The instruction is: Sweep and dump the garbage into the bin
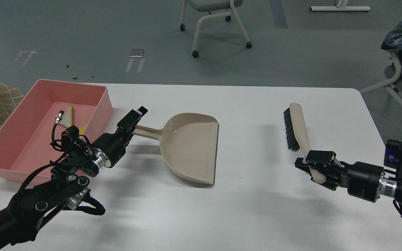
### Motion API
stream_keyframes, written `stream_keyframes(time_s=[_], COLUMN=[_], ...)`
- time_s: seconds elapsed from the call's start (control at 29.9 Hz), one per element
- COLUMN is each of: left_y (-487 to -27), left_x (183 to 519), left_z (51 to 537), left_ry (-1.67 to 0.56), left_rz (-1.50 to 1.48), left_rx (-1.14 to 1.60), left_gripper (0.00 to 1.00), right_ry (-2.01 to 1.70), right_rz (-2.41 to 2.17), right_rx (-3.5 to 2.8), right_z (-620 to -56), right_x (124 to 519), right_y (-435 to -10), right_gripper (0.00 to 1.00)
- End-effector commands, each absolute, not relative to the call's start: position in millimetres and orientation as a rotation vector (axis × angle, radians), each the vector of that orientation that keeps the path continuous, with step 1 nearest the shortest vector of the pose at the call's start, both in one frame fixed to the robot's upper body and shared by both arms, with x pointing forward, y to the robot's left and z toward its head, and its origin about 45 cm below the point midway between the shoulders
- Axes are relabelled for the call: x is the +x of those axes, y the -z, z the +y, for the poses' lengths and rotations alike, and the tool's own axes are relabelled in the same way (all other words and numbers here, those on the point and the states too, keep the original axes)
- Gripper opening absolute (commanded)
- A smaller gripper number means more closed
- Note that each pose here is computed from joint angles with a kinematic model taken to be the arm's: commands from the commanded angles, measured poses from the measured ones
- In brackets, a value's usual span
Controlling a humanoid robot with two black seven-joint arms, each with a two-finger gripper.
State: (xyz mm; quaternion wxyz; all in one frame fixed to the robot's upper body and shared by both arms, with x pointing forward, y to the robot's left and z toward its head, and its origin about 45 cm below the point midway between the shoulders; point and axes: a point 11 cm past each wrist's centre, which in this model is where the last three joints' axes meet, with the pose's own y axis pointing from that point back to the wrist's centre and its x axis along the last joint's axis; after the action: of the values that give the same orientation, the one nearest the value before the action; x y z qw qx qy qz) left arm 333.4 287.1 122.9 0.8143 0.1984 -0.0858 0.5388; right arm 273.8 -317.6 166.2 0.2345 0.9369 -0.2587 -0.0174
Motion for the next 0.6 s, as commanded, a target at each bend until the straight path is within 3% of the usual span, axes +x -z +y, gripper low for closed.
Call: stream_keyframes(time_s=[0.0,0.57], left_y=[-121.6,-120.9], left_x=[331.5,330.4], left_z=[289.1,288.4], left_ry=[-1.150,-1.154], left_rz=[-0.181,-0.174], left_rx=[0.428,0.417], left_gripper=[1.00,1.00], right_ry=[0.065,0.089], right_rz=[-0.692,-0.712], right_rx=[2.554,2.531], right_z=[-319.8,-329.9], right_x=[265.1,261.4], right_y=[-157.3,-149.5], right_gripper=[0.00,0.00])
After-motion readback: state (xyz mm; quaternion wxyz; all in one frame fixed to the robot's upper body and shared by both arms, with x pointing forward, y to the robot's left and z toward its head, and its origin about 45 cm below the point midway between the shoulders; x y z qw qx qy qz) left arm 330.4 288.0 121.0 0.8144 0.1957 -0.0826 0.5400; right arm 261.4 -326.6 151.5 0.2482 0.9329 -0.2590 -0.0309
